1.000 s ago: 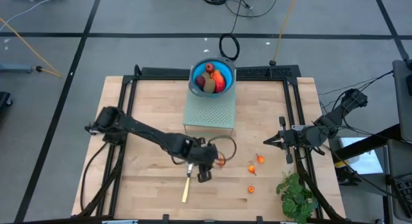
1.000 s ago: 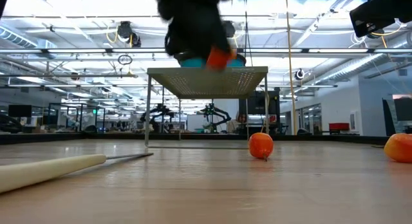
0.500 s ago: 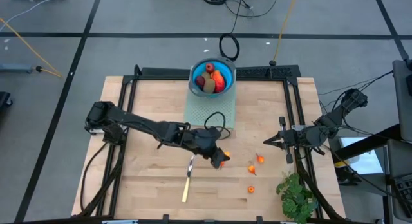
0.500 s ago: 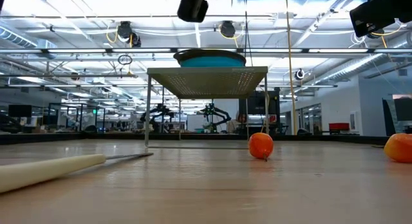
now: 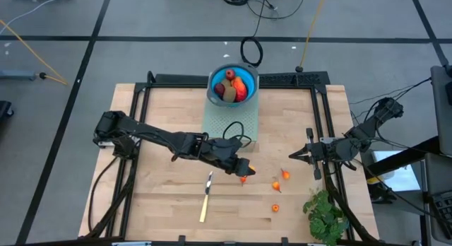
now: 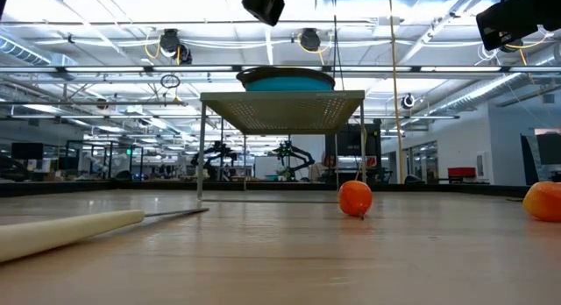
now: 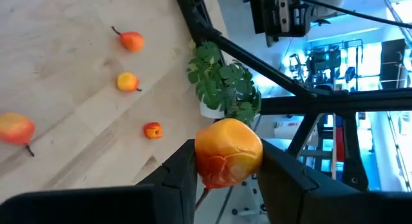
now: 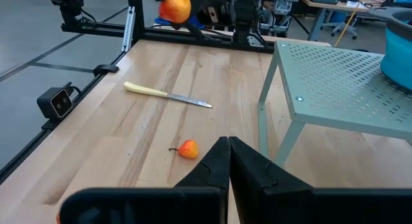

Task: Pick & Place Fruit
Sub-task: Put the peach into the blue strainer bowl on the shelf

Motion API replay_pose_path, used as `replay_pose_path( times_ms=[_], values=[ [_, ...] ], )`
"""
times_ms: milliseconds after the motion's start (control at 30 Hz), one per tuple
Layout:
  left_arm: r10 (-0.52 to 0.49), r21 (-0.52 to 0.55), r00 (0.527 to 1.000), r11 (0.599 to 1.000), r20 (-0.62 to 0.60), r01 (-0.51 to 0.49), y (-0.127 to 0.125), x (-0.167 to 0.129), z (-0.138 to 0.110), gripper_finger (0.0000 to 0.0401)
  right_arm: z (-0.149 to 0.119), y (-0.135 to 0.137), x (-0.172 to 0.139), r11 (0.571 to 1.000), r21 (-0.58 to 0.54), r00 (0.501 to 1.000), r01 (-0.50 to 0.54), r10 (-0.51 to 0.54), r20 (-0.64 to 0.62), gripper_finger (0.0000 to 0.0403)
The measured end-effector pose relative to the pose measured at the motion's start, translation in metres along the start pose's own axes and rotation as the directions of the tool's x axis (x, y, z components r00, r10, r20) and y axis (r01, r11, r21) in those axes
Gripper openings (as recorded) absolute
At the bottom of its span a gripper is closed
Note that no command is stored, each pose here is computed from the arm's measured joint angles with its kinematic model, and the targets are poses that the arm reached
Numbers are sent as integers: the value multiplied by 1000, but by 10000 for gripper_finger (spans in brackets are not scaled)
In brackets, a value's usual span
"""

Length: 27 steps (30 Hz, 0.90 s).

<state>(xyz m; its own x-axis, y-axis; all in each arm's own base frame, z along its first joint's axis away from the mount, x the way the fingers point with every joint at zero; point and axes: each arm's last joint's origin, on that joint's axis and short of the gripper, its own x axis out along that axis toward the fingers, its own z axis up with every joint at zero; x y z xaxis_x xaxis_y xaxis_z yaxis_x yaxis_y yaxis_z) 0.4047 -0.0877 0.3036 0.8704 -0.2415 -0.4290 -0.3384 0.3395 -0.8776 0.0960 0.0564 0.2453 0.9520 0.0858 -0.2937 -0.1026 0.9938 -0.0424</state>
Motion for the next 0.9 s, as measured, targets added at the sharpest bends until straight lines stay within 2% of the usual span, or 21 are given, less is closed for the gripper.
replay_pose_path(
  times_ms=[133,200,267,333,433,600,900],
  values=[
    [-1,3,1000,1000,3,1,0,0,0,128,0,0,0,1000,0,1000,0,0,0,0],
    [0,38,1000,999,6,-1,0,0,0,134,0,0,0,1000,0,1000,0,0,0,0],
    [-3,120,999,993,34,-1,-1,0,1,138,0,0,0,1000,0,1000,0,0,0,0],
    [-29,254,998,967,60,13,-4,0,2,138,0,0,0,1000,0,1000,0,0,0,0],
    [-93,432,990,901,101,41,-11,-1,2,135,0,0,0,1000,0,1000,0,0,0,0],
    [-237,662,961,745,141,87,-26,-3,1,126,0,0,0,1000,0,1000,0,0,0,0],
    [-503,786,859,567,96,245,-50,-13,4,140,0,0,0,1000,-1,1000,0,0,-1,0]
  ],
)
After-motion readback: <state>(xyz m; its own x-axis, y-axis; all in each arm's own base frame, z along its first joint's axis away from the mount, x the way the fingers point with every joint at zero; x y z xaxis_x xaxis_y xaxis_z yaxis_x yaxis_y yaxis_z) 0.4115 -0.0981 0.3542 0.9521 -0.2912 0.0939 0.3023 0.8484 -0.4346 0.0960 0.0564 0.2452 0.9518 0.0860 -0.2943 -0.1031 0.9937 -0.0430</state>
